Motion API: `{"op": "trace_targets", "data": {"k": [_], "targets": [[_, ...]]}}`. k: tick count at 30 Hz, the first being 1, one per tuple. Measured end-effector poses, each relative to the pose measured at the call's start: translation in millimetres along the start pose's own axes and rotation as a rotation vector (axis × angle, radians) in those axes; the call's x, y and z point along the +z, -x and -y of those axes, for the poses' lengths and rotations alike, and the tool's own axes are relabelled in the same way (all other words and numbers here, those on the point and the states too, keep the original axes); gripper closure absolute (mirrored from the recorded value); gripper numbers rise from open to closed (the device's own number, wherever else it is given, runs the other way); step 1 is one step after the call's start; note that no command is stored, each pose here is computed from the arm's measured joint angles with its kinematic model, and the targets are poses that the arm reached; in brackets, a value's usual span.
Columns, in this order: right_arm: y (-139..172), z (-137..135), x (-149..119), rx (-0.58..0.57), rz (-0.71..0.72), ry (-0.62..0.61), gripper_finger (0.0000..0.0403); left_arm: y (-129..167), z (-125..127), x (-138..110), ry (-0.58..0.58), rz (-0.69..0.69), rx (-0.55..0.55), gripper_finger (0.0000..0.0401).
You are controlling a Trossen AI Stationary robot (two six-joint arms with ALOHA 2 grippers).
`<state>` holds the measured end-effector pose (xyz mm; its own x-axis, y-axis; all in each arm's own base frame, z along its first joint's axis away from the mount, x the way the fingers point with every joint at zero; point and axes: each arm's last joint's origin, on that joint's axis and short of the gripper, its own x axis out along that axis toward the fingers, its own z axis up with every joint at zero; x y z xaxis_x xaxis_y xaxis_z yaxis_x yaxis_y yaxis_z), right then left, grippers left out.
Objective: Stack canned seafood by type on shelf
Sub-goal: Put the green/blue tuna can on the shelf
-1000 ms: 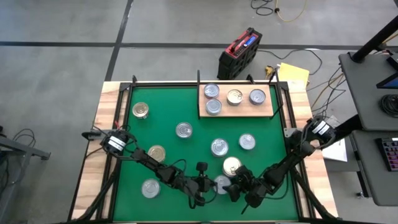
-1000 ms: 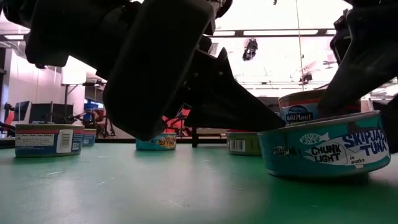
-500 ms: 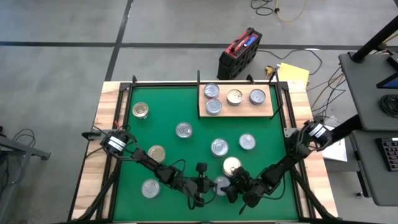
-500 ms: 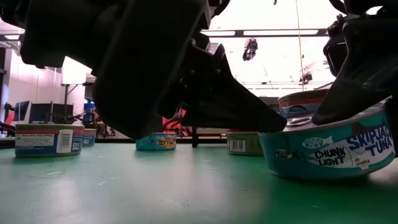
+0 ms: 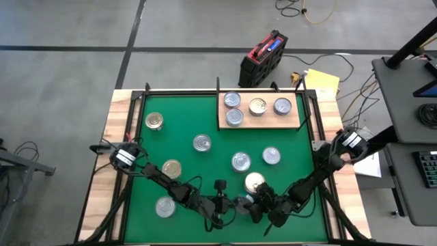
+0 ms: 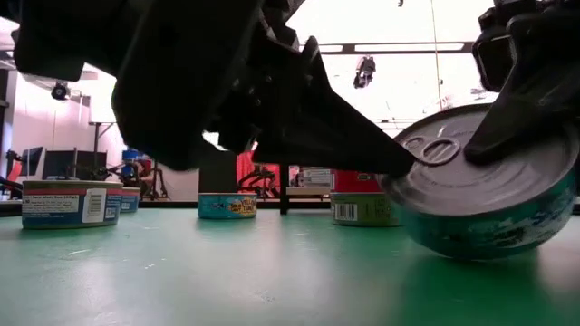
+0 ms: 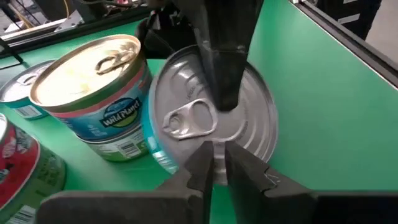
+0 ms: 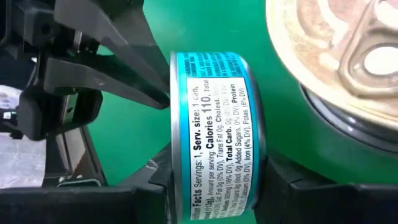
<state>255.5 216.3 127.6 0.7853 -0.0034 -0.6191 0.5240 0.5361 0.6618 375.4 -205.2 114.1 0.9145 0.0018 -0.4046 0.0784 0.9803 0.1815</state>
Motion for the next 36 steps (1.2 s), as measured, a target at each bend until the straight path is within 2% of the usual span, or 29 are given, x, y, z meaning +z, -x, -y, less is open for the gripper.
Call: {"op": "trace_targets", "data": {"k": [8,14,23,29,33,36], "targets": [[6.6,-7.1,0.1,0.031,-0.058,0.019,0.0276,15.8,-0.6,17.8,-0.024,-0.002,-0.010,0.0282],[18.6,-17.2,4.1,0.082,-0.063,0.069,0.0276,28.5,-6.0,31.6,-0.062,-0.019,-0.009,0.0244],[38.9,-30.3,24.0,0.134,0.006,0.228,0.0277,46.5,-15.0,52.0,-0.120,0.003,-0.003,0.0239],[50.2,-37.9,43.7,0.162,0.060,0.341,0.0277,68.6,-27.5,61.9,-0.149,0.042,0.029,0.0239],[65.0,-41.7,60.1,0.150,0.140,0.436,0.0277,90.7,-37.6,67.3,-0.108,0.138,-0.001,0.0239],[74.1,-41.4,75.7,0.103,0.219,0.529,0.0277,104.7,-48.1,61.4,-0.081,0.243,-0.013,0.0239]]}}
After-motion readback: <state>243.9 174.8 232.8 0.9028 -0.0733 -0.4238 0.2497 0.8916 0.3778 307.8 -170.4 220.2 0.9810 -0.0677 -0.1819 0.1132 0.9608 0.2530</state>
